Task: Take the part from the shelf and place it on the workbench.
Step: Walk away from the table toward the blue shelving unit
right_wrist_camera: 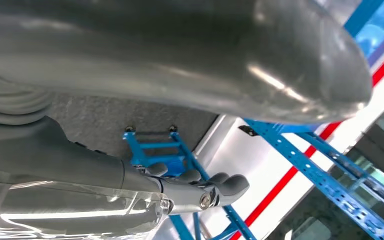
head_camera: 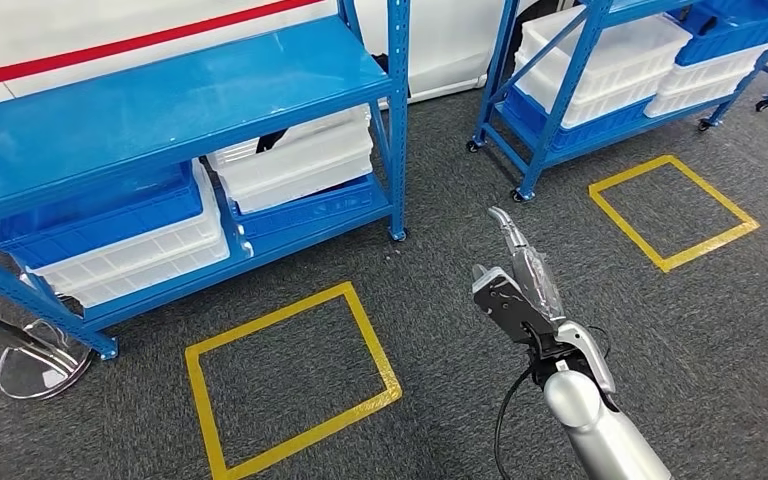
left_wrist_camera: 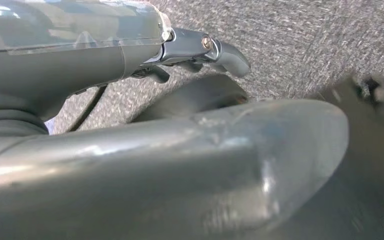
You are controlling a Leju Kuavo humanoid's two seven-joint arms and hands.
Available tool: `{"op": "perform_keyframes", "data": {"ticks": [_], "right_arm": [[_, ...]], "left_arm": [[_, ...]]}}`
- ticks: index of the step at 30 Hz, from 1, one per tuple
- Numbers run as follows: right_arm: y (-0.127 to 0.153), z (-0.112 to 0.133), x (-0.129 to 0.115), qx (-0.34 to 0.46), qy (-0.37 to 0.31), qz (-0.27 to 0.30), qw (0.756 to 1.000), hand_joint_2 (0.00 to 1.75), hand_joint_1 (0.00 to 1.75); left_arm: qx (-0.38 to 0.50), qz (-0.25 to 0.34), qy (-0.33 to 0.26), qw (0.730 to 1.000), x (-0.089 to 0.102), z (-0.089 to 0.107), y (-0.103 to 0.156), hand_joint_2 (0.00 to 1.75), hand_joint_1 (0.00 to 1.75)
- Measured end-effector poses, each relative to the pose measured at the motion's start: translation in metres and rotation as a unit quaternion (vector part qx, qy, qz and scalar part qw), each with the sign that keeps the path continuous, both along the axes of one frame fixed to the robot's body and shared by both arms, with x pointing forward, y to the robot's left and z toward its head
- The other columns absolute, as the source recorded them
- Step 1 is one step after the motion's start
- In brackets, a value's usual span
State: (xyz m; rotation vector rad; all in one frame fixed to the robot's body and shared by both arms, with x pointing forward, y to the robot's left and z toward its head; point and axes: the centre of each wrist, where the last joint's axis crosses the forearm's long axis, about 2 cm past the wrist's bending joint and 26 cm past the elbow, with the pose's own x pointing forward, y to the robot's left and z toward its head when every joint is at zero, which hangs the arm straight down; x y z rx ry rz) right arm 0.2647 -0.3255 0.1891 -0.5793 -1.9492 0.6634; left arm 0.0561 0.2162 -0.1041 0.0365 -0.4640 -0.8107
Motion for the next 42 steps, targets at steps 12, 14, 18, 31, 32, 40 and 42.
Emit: {"op": "perform_keyframes", "data": {"ticks": [12, 14, 18, 31, 32, 40, 42], "right_arm": [[0.002, -0.002, -0.001, 0.007, 0.005, 0.007, 1.0, 0.0, 0.0], [0.004, -0.003, -0.001, 0.009, 0.003, 0.01, 1.0, 0.0, 0.0], [0.004, -0.005, -0.002, 0.01, 0.005, 0.011, 1.0, 0.0, 0.0], [0.003, -0.013, -0.009, 0.016, 0.013, 0.005, 1.0, 0.0, 0.0], [0.003, -0.013, -0.01, 0.016, 0.014, 0.005, 1.0, 0.0, 0.0], [0.003, -0.017, -0.013, 0.017, 0.018, 0.014, 1.0, 0.0, 0.0], [0.003, -0.017, -0.014, 0.015, 0.019, 0.014, 1.0, 0.0, 0.0]], "left_arm": [[0.001, -0.002, 0.001, 1.0, 0.0, 0.0, 0.0, 0.0, 0.0], [0.0, -0.001, 0.001, 1.0, 0.0, 0.0, 0.0, 0.0, 0.0], [-0.009, 0.007, -0.007, 1.0, 0.004, 0.001, -0.001, 0.0, 0.0], [-0.023, 0.044, -0.009, 0.999, 0.002, 0.0, 0.0, 0.0, 0.0], [-0.023, 0.046, -0.009, 0.999, 0.002, 0.0, 0.0, 0.0, 0.0], [-0.019, 0.048, -0.008, 0.999, 0.003, 0.001, 0.0, 0.0, 0.0], [-0.018, 0.048, -0.008, 0.999, 0.004, 0.001, -0.001, 0.0, 0.0]]}}
